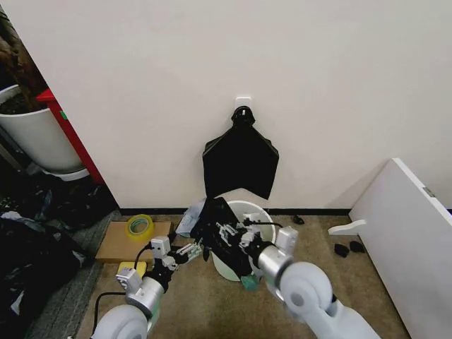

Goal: Place the garbage bag over the trash bin.

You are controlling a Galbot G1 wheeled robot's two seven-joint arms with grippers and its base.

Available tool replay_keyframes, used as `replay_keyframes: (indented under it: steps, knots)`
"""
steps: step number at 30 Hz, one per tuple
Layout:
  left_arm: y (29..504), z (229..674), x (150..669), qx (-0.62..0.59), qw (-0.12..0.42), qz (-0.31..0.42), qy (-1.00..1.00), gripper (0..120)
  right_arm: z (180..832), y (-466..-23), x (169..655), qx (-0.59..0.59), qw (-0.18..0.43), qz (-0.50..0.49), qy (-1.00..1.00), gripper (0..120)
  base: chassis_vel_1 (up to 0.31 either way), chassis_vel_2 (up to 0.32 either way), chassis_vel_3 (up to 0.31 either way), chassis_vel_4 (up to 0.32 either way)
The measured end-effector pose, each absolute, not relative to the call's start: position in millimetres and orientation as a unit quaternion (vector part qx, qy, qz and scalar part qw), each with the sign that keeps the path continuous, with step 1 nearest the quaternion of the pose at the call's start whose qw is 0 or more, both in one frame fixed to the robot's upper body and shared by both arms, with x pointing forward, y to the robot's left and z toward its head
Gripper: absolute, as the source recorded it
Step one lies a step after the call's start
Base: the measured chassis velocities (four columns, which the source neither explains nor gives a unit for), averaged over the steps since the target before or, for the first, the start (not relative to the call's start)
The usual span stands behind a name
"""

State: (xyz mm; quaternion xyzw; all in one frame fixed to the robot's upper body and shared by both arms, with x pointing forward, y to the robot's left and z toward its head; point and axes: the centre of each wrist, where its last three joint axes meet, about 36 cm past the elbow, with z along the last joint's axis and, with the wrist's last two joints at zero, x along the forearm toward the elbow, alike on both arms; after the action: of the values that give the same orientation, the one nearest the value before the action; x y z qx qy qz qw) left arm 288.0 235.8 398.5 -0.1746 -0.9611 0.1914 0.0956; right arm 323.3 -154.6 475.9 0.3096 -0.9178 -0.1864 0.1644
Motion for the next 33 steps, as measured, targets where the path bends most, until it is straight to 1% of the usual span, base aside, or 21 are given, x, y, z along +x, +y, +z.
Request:
replay_keyframes:
  steps: [1,2,3,6,7,8,9,10,11,12,13,16,18,19,21,22,24,25,30,33]
  knots:
    - [236.1,399.3,286.2,-0.173,0.093,0.191,-0.962,100,484.2,-162.0,317.3,0.313,0.151,-0.182,-0.92,61,0.0,0.0,0.0,0.0]
    - [236.1,399.3,286.2,-0.173,0.093,0.191,-0.962,100,484.2,-162.0,317.3,0.313,0.151,-0.182,-0.92,61,0.0,0.0,0.0,0.0]
    - [236.4,399.4,284.1,-0.17,0.09,0.19,-0.963,100,489.7,-167.4,314.3,0.313,0.143,-0.178,-0.922,65,0.0,0.0,0.0,0.0]
    - [235.9,400.2,273.9,-0.16,0.071,0.178,-0.968,100,506.4,-193.0,310.9,0.301,0.119,-0.161,-0.932,78,0.0,0.0,0.0,0.0]
    - [235.9,400.2,273.9,-0.16,0.071,0.178,-0.968,100,506.4,-193.0,310.9,0.301,0.119,-0.161,-0.932,78,0.0,0.0,0.0,0.0]
    - [232.7,402.9,265.6,-0.154,0.062,0.178,-0.97,100,508.8,-205.1,314.6,0.291,0.114,-0.147,-0.939,85,0.0,0.0,0.0,0.0]
    - [230.4,404.1,261.0,-0.151,0.059,0.178,-0.971,100,507.5,-210.6,318.4,0.285,0.115,-0.137,-0.942,90,0.0,0.0,0.0,0.0]
    - [228.2,405.0,256.7,-0.149,0.056,0.179,-0.971,100,503.7,-216.9,324.5,0.276,0.117,-0.125,-0.946,93,0.0,0.0,0.0,0.0]
    - [228.2,405.0,256.7,-0.149,0.056,0.179,-0.971,100,503.7,-216.9,324.5,0.276,0.117,-0.125,-0.946,93,0.0,0.0,0.0,0.0]
    - [225.2,405.5,251.0,-0.144,0.053,0.179,-0.972,100,496.3,-224.1,333.6,0.266,0.124,-0.11,-0.95,97,0.0,0.0,0.0,0.0]
    - [222.6,405.4,245.3,-0.14,0.051,0.179,-0.973,100,488.7,-230.8,342.9,0.256,0.133,-0.096,-0.953,99,0.0,0.0,0.0,0.0]
    - [219.6,405.3,239.2,-0.134,0.048,0.178,-0.974,100,475.3,-240.5,356.5,0.242,0.146,-0.073,-0.956,100,0.0,0.0,0.0,0.0]
    - [215.8,404.1,223.3,-0.126,0.052,0.179,-0.974,100,451.8,-256.7,385.2,0.228,0.176,-0.034,-0.957,100,0.0,0.0,0.0,0.0]
    - [215.8,404.1,223.3,-0.126,0.052,0.179,-0.974,100,451.8,-256.7,385.2,0.228,0.176,-0.034,-0.957,100,0.0,0.0,0.0,0.0]
    - [214.6,400.8,211.7,-0.115,0.057,0.181,-0.975,100,432.6,-269.3,411.5,0.222,0.199,-0.011,-0.954,100,0.0,0.0,0.0,0.0]
    - [214.6,400.8,211.7,-0.115,0.057,0.181,-0.975,100,432.6,-269.3,411.5,0.222,0.199,-0.011,-0.954,100,0.0,0.0,0.0,0.0]
    - [214.4,397.6,202.4,-0.104,0.061,0.187,-0.975,100,404.1,-285.5,441.7,0.217,0.226,0.02,-0.949,100,0.0,0.0,0.0,0.0]
    - [214.4,397.6,202.4,-0.104,0.061,0.187,-0.975,100,404.1,-285.5,441.7,0.217,0.226,0.02,-0.949,100,0.0,0.0,0.0,0.0]
    - [213.3,394.2,199.1,-0.098,0.064,0.189,-0.975,100,389.6,-287.4,472.0,0.251,0.281,0.011,-0.926,100,0.0,0.0,0.0,0.0]
    - [211.3,393.0,199.4,-0.098,0.064,0.19,-0.975,100,388.6,-281.6,477.4,0.262,0.293,0.003,-0.92,100,0.0,0.0,0.0,0.0]
